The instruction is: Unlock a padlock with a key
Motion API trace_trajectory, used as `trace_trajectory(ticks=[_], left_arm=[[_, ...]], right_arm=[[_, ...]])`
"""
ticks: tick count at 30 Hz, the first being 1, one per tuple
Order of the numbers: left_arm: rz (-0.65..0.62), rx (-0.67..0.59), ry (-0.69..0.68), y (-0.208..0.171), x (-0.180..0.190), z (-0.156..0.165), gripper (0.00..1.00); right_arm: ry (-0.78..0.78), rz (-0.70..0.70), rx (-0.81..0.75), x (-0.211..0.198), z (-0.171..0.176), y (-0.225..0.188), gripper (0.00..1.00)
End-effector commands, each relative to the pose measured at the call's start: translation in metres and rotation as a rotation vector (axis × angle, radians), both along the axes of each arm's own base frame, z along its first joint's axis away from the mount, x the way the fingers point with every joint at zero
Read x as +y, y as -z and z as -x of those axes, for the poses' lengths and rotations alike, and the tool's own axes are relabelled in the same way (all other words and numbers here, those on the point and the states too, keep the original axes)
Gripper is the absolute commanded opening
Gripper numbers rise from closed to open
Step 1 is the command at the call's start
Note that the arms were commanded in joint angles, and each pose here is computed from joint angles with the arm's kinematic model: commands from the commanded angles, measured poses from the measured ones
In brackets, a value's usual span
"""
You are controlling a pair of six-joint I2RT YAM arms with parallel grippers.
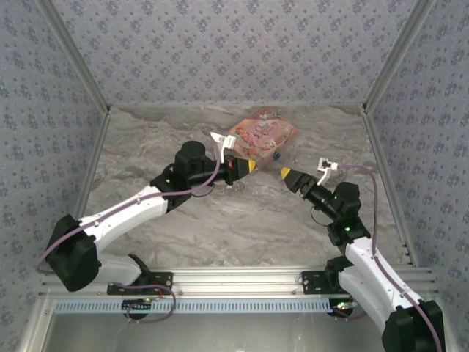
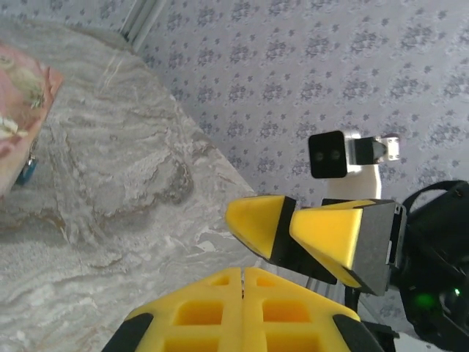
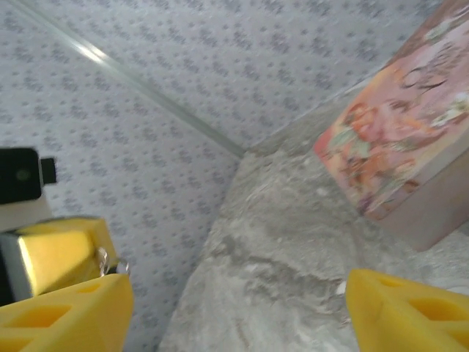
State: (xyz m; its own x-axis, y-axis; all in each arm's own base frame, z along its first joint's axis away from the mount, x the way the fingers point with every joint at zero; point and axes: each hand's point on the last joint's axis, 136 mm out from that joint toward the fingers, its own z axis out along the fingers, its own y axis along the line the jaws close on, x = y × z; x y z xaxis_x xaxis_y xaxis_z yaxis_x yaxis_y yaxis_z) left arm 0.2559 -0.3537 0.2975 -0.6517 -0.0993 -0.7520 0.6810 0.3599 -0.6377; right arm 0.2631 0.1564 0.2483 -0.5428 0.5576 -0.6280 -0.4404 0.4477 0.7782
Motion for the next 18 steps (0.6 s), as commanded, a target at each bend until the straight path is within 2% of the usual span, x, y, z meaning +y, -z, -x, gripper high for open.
trace_trajectory(ticks=[1,5,11,18], left_arm=[[-0.01,-0.105,0.125,-0.024,0.001,0.021,0.0],[-0.023,-0.13,0.194,-0.029,-0.001,0.031,0.0],[-0.019,-0.144,0.229,-0.035,-0.002,0.036,0.0],[-0.021,-0.144,0.237,-0.033,-0.003,0.037,0.0]], right_arm=[[-0.209,-0.028,-0.134,0.023,0.029,-0.037,0.79],[-0.268,-0.012,-0.179,0.034,0.035,-0.049,0.8],[-0.365,0.037,-0.225,0.063,0.045,-0.056,0.78],[-0.391,0.065,-0.219,0.079,0.039,-0.058,0.58]])
